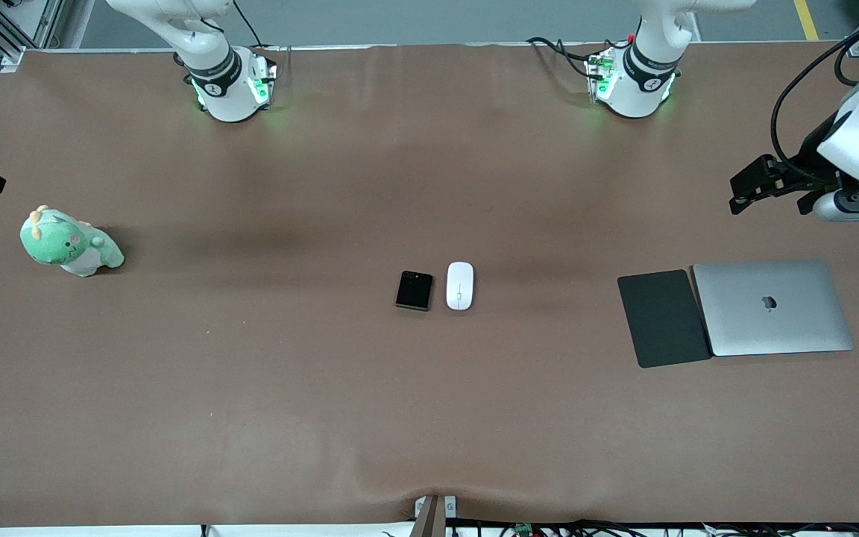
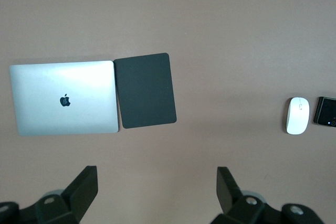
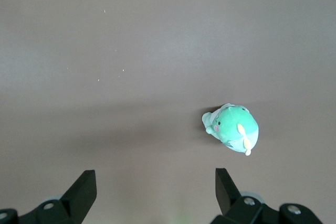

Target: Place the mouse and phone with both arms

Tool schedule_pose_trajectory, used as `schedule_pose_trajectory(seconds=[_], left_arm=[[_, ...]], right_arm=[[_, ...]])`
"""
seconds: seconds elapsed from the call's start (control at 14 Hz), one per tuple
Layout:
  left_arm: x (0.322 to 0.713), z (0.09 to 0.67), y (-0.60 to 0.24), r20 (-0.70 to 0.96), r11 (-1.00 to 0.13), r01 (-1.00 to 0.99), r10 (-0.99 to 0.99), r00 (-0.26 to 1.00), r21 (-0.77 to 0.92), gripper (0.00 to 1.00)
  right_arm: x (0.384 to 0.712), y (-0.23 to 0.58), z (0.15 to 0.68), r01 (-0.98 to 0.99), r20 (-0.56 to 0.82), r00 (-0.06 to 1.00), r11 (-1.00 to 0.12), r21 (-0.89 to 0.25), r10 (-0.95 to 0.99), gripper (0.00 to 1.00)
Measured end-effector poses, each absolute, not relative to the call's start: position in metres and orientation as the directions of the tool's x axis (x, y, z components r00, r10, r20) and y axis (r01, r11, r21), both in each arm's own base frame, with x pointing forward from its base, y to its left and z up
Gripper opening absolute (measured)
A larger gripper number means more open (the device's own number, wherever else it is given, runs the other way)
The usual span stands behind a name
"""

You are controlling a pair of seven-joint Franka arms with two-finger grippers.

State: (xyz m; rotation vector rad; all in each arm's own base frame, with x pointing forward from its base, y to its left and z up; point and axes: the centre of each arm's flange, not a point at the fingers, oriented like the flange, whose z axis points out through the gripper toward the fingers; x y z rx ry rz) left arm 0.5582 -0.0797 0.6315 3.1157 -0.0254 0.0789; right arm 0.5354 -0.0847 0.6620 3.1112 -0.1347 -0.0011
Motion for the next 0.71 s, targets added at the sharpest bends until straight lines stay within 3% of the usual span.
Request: schedule_pose_trajectory(seconds=[0.71], left_arm=[[0.571, 0.592, -0.121, 0.038, -0.996, -0.088, -0.087, 0.996, 0.025, 1.0]], right_arm=[[0.534, -0.091, 0.667, -0.099, 0.011, 0.995, -0.995, 0.028, -0.098, 1.0]])
